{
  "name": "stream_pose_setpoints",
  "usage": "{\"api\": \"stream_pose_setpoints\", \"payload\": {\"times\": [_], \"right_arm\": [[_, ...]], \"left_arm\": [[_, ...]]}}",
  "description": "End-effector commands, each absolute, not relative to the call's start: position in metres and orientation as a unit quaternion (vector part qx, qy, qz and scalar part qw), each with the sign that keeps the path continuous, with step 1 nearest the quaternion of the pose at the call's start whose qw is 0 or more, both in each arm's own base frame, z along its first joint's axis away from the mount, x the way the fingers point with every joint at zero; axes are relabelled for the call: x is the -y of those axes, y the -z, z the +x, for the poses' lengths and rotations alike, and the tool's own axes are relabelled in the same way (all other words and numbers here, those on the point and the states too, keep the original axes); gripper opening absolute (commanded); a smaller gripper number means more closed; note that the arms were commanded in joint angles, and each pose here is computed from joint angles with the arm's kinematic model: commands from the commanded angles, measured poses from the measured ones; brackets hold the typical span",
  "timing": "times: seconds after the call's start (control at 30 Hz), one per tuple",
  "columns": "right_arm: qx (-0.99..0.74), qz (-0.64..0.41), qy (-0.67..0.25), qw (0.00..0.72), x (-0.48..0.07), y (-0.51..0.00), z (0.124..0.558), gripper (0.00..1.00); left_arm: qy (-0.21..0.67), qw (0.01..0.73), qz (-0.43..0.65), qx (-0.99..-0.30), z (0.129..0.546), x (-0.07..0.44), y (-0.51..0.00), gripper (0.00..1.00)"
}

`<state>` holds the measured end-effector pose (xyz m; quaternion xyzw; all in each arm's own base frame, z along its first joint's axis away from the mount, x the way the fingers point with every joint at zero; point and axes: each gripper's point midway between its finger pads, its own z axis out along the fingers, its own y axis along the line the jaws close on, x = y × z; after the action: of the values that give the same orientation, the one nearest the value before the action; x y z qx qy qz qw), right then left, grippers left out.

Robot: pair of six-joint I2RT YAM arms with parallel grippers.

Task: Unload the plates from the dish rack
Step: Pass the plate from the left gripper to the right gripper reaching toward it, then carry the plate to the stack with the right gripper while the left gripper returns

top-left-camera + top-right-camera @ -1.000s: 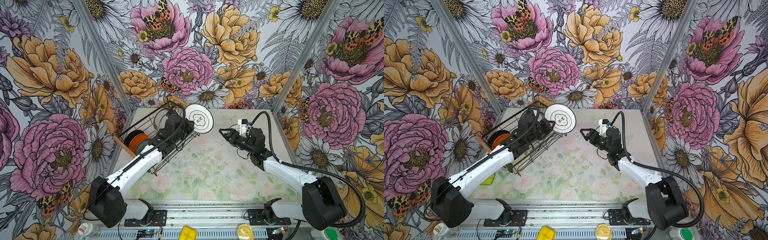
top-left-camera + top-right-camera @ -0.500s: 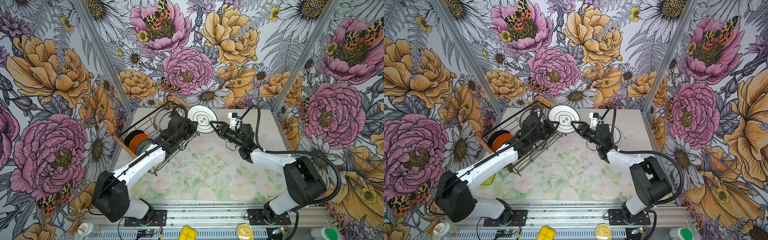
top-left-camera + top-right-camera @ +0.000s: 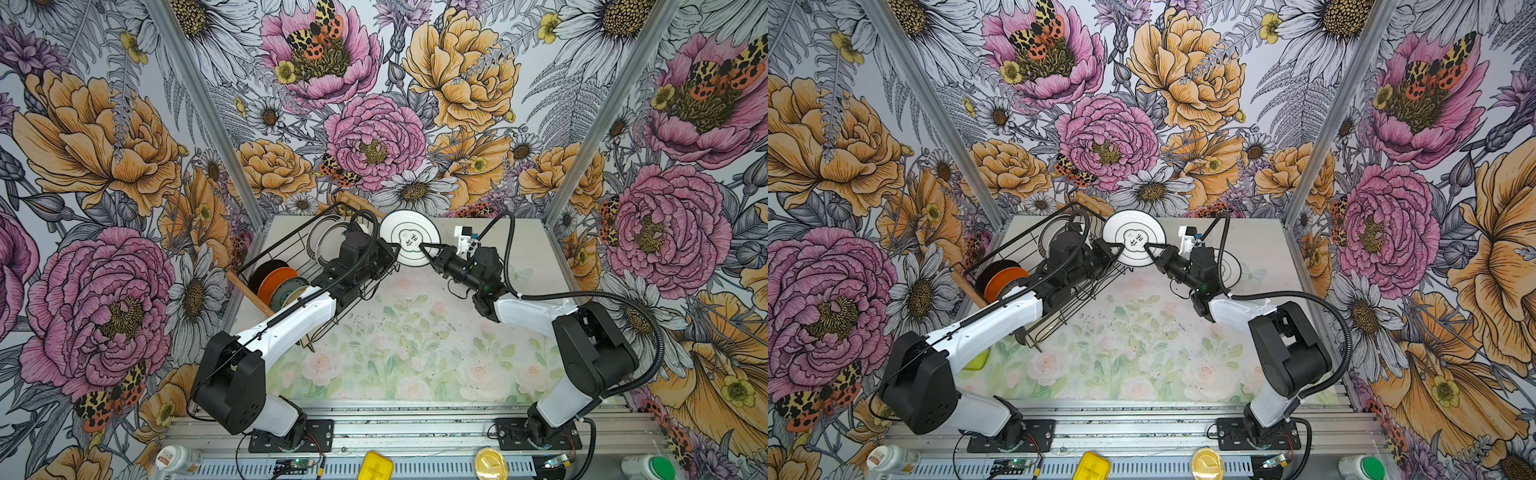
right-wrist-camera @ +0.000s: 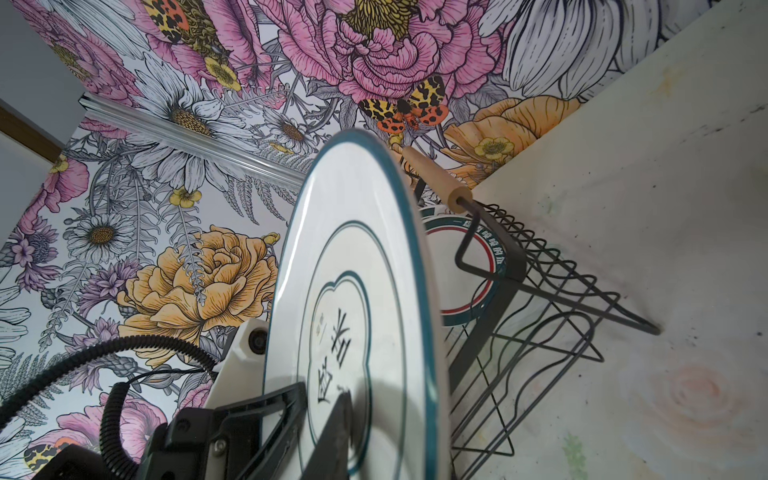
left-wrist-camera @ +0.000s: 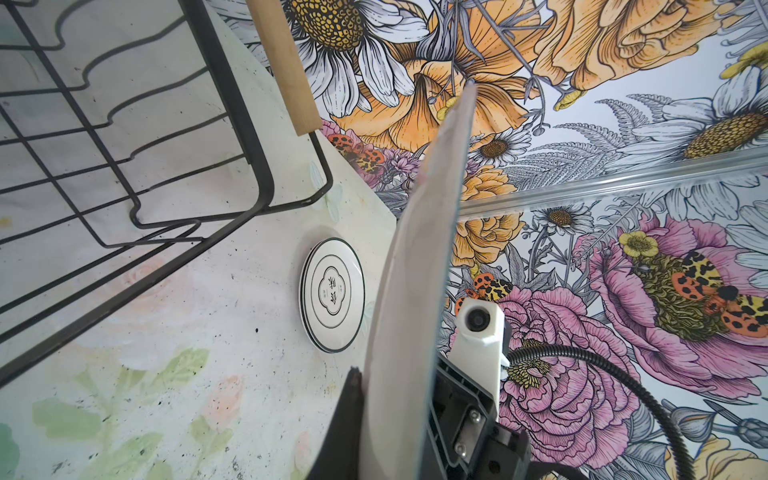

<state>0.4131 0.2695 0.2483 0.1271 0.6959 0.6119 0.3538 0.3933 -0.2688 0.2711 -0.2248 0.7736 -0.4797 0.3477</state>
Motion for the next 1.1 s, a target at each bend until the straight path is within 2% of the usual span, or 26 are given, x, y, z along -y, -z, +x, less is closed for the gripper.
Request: {"api": "stream_pose_setpoints", "payload": {"times": [0.0, 0.3, 0.5, 0.57, 0.73, 0.93, 1.07], "right_arm": [[-0.662, 0.062, -0.631, 0.399, -0.282, -0.289, 0.403, 0.18], [-0.665, 0.065, -0.625, 0.404, -0.280, -0.288, 0.403, 0.00], [-0.669, 0.064, -0.620, 0.404, -0.280, -0.289, 0.401, 0.00], [-0.670, 0.064, -0.617, 0.408, -0.277, -0.291, 0.401, 0.00], [-0.683, 0.058, -0.596, 0.418, -0.271, -0.291, 0.402, 0.00], [-0.694, 0.063, -0.561, 0.447, -0.238, -0.297, 0.412, 0.00], [-0.712, 0.055, -0.515, 0.474, -0.206, -0.309, 0.419, 0.00]], "left_arm": [[0.507, 0.330, -0.199, -0.771, 0.385, 0.286, -0.277, 0.00], [0.516, 0.327, -0.186, -0.770, 0.385, 0.289, -0.280, 0.01], [0.523, 0.325, -0.173, -0.769, 0.386, 0.295, -0.283, 0.06], [0.526, 0.323, -0.168, -0.769, 0.386, 0.297, -0.285, 0.14], [0.523, 0.349, -0.156, -0.762, 0.384, 0.289, -0.301, 0.49], [0.509, 0.390, -0.149, -0.753, 0.379, 0.260, -0.326, 0.62], [0.469, 0.421, -0.146, -0.762, 0.375, 0.235, -0.338, 0.66]]}}
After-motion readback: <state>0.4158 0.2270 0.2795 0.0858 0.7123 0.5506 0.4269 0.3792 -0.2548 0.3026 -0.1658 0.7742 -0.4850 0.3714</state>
